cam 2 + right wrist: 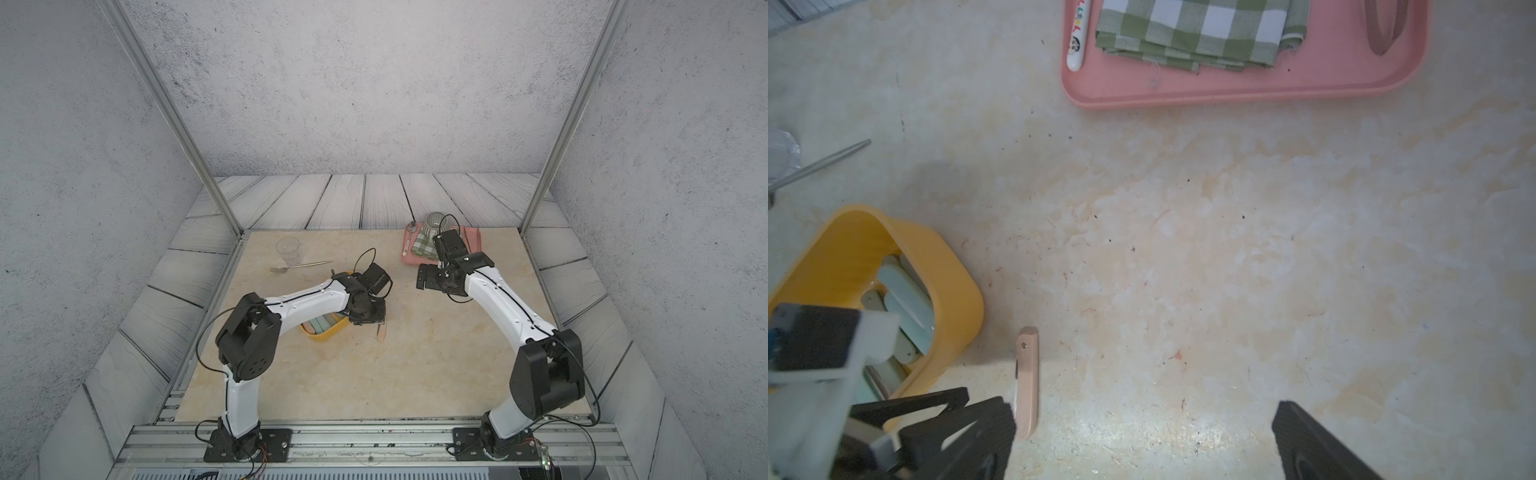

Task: Take the fruit knife out of the storage box
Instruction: Place the fruit knife at the center of the board.

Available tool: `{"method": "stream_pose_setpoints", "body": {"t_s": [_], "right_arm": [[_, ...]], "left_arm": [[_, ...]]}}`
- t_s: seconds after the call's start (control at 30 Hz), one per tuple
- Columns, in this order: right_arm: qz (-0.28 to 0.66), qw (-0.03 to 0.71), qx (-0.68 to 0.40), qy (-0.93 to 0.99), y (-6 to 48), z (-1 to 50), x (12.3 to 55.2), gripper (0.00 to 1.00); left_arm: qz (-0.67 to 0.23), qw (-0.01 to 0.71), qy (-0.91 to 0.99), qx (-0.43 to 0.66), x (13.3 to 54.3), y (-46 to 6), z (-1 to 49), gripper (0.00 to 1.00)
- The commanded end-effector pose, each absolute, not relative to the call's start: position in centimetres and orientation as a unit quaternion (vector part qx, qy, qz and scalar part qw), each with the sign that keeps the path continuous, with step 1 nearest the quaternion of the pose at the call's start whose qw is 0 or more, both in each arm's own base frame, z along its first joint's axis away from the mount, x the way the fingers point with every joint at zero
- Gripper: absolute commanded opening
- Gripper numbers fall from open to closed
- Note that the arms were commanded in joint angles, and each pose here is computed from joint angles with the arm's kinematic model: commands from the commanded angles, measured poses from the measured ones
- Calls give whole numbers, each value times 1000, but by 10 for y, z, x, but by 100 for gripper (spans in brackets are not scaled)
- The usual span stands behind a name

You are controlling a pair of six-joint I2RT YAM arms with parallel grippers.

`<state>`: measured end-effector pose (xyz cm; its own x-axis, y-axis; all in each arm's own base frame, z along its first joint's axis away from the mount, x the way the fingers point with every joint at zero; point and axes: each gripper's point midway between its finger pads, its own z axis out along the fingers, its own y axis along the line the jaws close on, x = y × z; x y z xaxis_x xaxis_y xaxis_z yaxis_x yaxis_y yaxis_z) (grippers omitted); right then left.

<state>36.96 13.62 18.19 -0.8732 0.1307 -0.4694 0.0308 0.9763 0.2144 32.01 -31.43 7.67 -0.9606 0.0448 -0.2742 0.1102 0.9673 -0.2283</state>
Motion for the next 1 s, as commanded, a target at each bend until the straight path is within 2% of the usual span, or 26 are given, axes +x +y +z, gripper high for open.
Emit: {"method": "stream_pose_setpoints", "body": {"t_s": [0.0, 0.1, 0.23, 0.47, 0.57, 0.77, 0.9, 0.97], "right_arm": [[134, 246, 19, 960, 150, 196, 372, 99], [162, 223, -2, 961, 170, 194, 373, 97], [177, 195, -44, 964, 205, 187, 374, 84], [188, 157, -129, 961, 272, 168, 383, 61], [192, 143, -169, 956, 303, 157, 388, 56], [193, 138, -230, 944, 355, 130, 402, 54], [186, 147, -279, 931, 385, 116, 405, 56], [179, 145, -297, 927, 394, 108, 407, 57]], "left_arm": [[-114, 203, 972, 26, 333, -285, 128, 51], [-111, 247, 963, 10, 337, -259, 160, 51], [-115, 298, 948, -12, 339, -224, 192, 53], [-132, 333, 933, -46, 342, -169, 230, 53], [-129, 332, 934, -38, 339, -157, 236, 55], [-154, 299, 941, -22, 324, -153, 230, 65], [-163, 305, 938, -29, 312, -142, 233, 74], [-162, 314, 935, -29, 307, -136, 236, 74]]}}
